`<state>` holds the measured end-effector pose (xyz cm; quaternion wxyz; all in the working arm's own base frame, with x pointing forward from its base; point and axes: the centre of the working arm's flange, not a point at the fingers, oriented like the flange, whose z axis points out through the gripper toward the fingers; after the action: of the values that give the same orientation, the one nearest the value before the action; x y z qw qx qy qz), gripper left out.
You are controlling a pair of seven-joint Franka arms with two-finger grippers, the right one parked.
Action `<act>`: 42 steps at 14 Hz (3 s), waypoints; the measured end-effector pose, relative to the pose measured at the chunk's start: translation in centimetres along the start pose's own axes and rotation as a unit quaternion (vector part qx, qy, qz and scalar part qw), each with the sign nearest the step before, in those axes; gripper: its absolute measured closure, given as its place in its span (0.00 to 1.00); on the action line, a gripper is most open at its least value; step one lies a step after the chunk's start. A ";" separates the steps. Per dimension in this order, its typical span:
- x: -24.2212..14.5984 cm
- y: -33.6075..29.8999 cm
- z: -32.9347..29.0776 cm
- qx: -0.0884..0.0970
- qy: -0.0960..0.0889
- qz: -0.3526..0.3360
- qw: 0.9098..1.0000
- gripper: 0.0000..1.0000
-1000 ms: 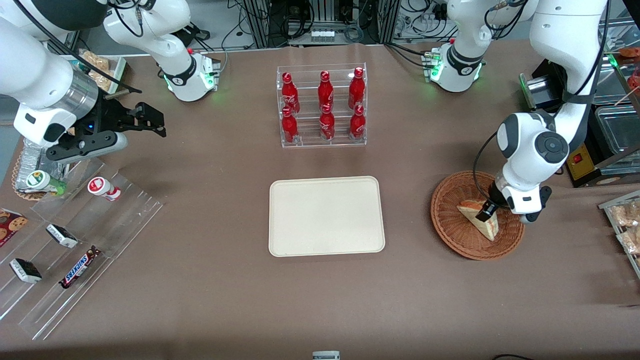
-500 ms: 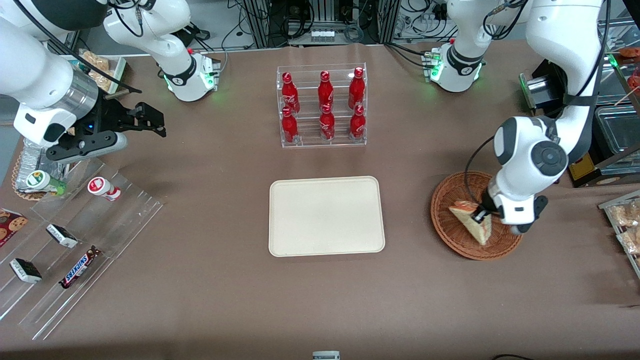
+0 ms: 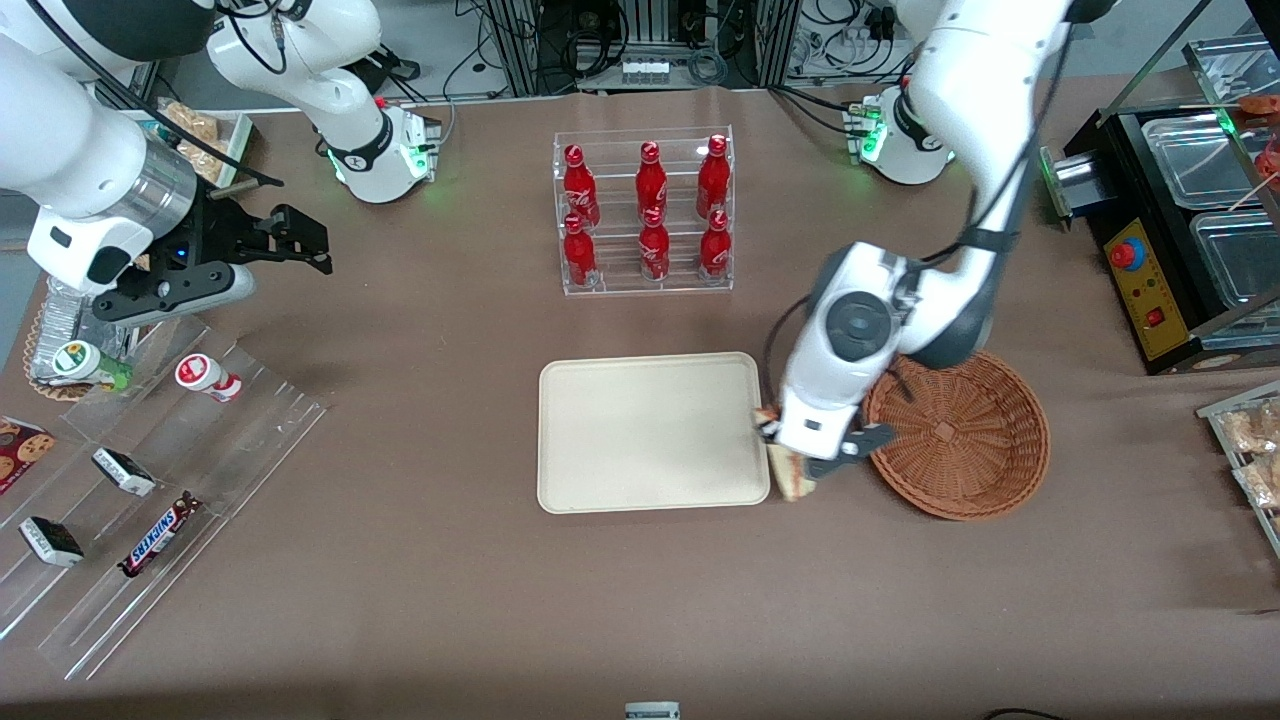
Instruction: Place sandwich from basket to tray
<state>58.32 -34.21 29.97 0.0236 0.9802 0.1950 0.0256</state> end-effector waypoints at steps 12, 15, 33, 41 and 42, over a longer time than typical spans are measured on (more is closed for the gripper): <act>-12.6 9.2 5.6 -0.060 0.047 0.080 0.994 0.79; -12.6 9.5 6.1 -0.070 0.055 0.071 0.993 0.51; 8.0 -16.0 -21.4 0.057 -0.052 0.152 0.985 0.00; 9.7 -28.3 -31.1 0.035 -0.050 0.174 0.983 0.00; 9.6 -29.2 -32.0 0.033 -0.045 0.178 0.982 0.00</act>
<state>54.20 -2.44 60.64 -0.0045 0.9996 0.0166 -0.0209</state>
